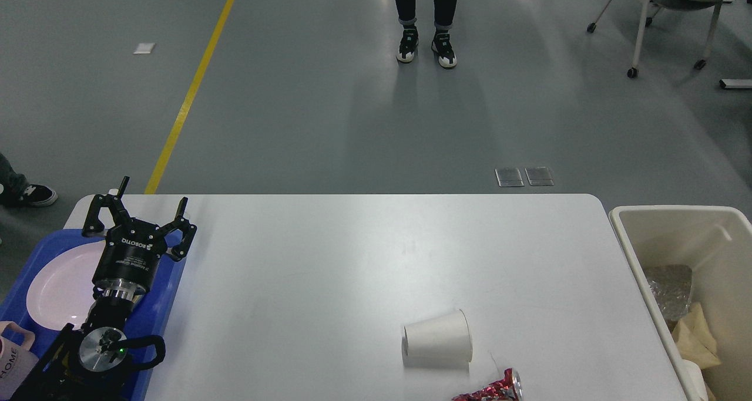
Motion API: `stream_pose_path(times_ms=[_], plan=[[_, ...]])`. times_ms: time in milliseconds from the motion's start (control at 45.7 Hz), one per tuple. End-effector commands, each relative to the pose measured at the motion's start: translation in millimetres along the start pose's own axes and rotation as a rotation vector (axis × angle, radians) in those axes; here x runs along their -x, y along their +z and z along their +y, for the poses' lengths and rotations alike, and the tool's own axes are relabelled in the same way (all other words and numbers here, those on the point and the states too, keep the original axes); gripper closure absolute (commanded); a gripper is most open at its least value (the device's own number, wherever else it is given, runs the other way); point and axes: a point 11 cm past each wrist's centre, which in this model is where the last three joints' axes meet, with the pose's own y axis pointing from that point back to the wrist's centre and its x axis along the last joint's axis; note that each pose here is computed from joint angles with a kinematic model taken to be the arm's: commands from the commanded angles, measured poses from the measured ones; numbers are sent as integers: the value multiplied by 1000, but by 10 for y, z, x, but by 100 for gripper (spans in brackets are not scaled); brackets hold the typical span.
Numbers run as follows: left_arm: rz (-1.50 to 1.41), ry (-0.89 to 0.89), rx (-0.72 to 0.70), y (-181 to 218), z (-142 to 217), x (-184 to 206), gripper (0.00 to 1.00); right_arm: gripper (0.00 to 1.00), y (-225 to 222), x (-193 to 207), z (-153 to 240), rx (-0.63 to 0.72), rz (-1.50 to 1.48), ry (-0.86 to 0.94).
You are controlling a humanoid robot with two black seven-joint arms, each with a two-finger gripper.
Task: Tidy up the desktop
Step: 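Carry the paper ball to the bin and drop it in, then raise the right gripper out of the bin toward the paper cup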
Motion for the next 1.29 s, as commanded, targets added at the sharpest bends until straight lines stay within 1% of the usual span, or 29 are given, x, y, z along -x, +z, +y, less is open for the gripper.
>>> stream_pose_path(times_ms=[0, 131, 219, 306, 372, 525, 679, 701, 722, 744, 766, 788, 832, 854, 985, 1073, 1270], plan=[[0, 1, 0, -2, 0, 0, 3, 100, 52, 326, -455, 34, 21, 70], [-1, 1, 1, 6, 0, -2, 3, 100, 47, 615, -804, 47, 69, 181], [0, 1, 1, -1, 0, 0, 3, 100, 7, 907, -956, 40, 99, 205], [1, -1, 1, -1, 0, 1, 3, 100, -54, 1101, -1023, 31, 117, 221], [-1, 1, 1, 6, 0, -2, 3, 100, -101, 1158, -1035, 24, 127, 227], [-1, -1, 1, 6, 0, -1, 3, 100, -176, 1437, -1099, 10, 138, 193], [1, -1, 1, -1, 0, 1, 3, 100, -124, 1439, -1109, 23, 137, 204], [1, -1, 1, -1, 0, 1, 3, 91, -113, 1424, -1107, 25, 138, 207], [-1, 1, 1, 6, 0, -2, 3, 70, -111, 1414, -1105, 24, 134, 211], [-1, -1, 1, 6, 0, -1, 3, 46, -109, 1397, -1102, 22, 134, 221], [0, 1, 1, -1, 0, 0, 3, 27, -112, 1382, -1099, 20, 131, 234], [0, 1, 1, -1, 0, 0, 3, 15, -117, 1377, -1096, 18, 128, 249], [1, -1, 1, -1, 0, 1, 3, 3, -108, 1360, -1093, 18, 124, 283], [-1, 1, 1, 6, 0, -2, 3, 0, -108, 1352, -1090, 17, 122, 294], [0, 1, 1, -1, 0, 0, 3, 0, -123, 1379, -1092, 15, 119, 291], [0, 1, 0, -2, 0, 0, 3, 0, -92, 1470, -1111, 22, 128, 257], [0, 1, 0, -2, 0, 0, 3, 0, -80, 1284, -1032, 31, 105, 242]])
